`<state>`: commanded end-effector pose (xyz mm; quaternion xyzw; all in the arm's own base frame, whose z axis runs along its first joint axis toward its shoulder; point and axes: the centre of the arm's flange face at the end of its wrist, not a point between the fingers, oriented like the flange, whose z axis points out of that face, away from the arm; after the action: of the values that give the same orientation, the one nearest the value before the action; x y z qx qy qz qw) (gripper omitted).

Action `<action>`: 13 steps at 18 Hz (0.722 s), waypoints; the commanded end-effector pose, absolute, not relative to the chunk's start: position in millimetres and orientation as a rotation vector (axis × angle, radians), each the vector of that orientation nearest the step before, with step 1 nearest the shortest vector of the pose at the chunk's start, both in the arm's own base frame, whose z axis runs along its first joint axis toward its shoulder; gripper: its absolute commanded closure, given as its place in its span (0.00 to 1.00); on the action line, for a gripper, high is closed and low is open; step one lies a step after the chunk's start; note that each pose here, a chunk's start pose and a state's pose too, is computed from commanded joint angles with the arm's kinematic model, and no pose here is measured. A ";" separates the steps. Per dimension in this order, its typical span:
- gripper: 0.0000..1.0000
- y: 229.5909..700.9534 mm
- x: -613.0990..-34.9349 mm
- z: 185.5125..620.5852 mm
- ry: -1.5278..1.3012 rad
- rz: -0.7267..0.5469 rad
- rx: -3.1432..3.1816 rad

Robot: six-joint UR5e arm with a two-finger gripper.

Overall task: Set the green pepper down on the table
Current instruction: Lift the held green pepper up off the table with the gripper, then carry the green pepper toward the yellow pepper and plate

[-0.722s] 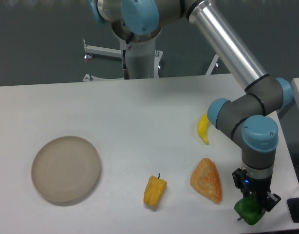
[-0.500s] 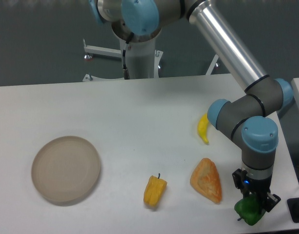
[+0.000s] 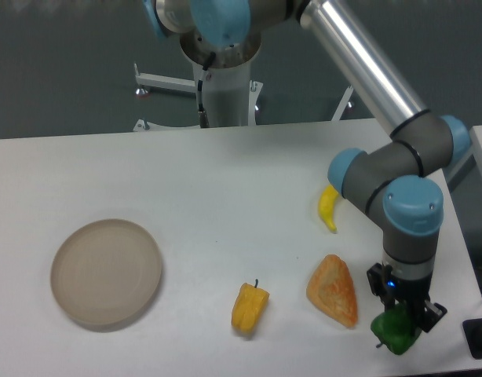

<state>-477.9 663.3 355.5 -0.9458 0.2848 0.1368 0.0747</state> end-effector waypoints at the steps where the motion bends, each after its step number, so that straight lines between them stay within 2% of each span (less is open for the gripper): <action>1: 0.79 654.4 -469.9 361.3 0.856 0.380 -2.848; 5: 0.79 612.5 -427.1 382.7 0.866 0.266 -2.883; 9: 0.79 578.0 -378.2 370.0 0.786 0.143 -2.910; 13: 0.79 574.6 -317.3 355.1 0.642 0.037 -2.945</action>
<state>-317.3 574.6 355.1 -0.9750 0.2126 0.0123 0.0634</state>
